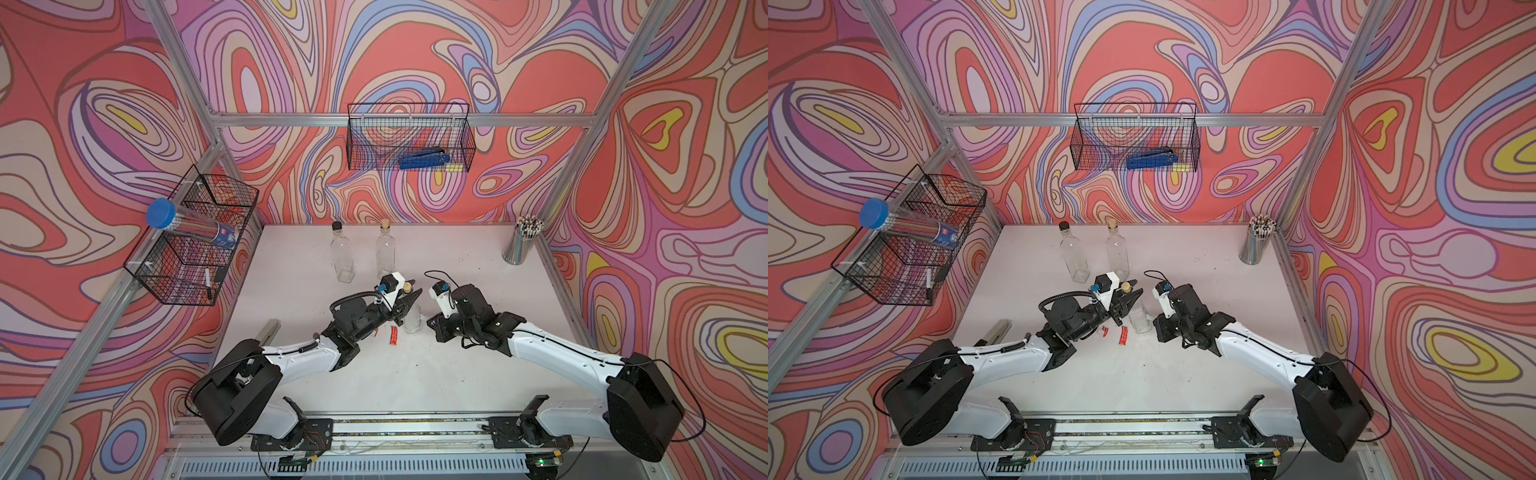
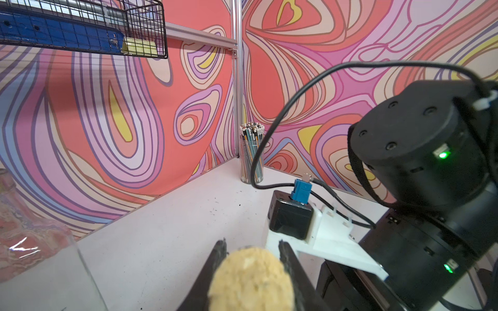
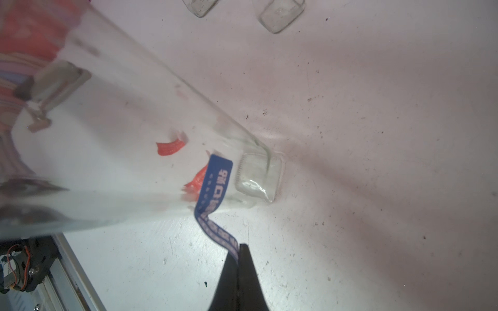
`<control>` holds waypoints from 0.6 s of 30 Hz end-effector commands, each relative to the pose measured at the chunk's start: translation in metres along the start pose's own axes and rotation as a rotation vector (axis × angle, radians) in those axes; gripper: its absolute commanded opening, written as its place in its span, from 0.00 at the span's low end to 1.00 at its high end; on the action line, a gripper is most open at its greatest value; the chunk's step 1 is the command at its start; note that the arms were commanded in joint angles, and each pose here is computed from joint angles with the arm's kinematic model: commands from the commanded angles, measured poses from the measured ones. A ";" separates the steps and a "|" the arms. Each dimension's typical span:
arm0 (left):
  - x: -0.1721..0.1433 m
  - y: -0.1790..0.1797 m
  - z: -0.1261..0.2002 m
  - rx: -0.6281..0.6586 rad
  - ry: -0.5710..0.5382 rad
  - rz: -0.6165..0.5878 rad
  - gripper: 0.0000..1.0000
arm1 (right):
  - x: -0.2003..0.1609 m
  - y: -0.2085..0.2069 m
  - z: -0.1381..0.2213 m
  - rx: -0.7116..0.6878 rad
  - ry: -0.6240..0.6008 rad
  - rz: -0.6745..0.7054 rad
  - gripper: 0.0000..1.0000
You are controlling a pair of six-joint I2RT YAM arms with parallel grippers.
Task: Remove the label from the bottle
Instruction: Tear open the label from the bottle.
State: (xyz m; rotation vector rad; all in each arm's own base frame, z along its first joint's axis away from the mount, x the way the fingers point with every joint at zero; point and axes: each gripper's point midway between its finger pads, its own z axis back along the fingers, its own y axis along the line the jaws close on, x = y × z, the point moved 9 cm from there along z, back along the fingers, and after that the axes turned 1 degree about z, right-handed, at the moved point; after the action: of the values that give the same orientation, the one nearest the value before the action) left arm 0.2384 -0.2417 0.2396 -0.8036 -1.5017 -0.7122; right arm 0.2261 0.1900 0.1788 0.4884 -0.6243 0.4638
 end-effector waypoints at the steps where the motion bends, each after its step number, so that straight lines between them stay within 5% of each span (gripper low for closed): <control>1: -0.071 -0.001 0.014 -0.013 0.349 0.044 0.00 | 0.008 0.000 0.006 -0.024 -0.025 0.014 0.00; 18: -0.074 0.001 0.019 -0.010 0.339 0.045 0.00 | 0.004 -0.005 0.005 -0.072 -0.023 -0.001 0.00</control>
State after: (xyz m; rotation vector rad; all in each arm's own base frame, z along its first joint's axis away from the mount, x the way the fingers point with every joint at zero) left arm 0.2374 -0.2410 0.2394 -0.8098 -1.5025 -0.7350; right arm 0.2276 0.1882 0.1793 0.4619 -0.6409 0.4549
